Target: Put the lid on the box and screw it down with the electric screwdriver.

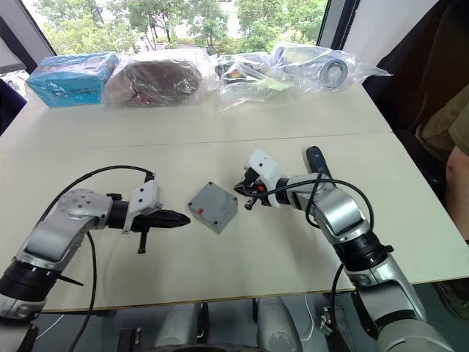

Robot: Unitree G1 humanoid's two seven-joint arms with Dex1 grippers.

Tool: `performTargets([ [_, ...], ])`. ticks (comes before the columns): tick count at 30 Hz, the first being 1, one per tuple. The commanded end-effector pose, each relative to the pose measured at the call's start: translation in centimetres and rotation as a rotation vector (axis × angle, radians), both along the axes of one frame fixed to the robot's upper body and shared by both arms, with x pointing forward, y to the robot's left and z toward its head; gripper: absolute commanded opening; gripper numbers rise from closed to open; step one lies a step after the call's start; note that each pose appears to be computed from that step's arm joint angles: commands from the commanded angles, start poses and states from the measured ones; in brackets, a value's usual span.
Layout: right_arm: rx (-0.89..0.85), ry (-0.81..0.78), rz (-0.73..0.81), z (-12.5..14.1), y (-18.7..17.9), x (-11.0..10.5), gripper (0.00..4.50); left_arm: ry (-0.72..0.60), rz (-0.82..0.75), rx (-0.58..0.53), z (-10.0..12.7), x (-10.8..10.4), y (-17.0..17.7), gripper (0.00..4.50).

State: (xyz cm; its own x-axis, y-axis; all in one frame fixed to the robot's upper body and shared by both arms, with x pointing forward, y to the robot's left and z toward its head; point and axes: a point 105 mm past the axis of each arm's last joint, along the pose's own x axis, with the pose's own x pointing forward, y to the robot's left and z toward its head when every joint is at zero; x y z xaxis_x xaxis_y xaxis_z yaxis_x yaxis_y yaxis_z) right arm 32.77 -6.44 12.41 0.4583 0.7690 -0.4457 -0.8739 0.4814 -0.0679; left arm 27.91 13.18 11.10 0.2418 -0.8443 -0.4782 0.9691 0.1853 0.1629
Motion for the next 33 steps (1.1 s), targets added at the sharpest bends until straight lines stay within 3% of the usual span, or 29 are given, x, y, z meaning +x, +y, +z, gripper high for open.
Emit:
performTargets([
  [1,0.002,-0.013,0.063,0.2,1.0,-0.7,0.10,-0.056,-0.005,-0.007,1.2,0.7,-0.5,0.00],
  [10,0.007,0.023,0.088,-0.2,0.9,-2.1,0.10,-0.110,0.014,-0.010,2.1,2.6,-0.6,0.00],
  [18,0.002,0.000,0.028,0.2,0.3,-2.1,0.10,-0.103,-0.016,0.015,1.9,2.5,-0.4,0.00],
  [25,0.030,-0.121,-0.186,3.2,-3.4,0.0,0.10,-0.072,-0.040,0.046,2.2,0.7,1.1,0.00],
  [30,0.075,-0.183,-0.384,5.1,-7.8,1.4,0.10,-0.094,-0.030,-0.024,5.2,0.0,1.1,0.00],
  [33,0.073,-0.177,-0.454,4.6,-9.5,1.9,1.25,-0.116,-0.043,-0.081,7.0,-0.2,0.2,0.00],
])
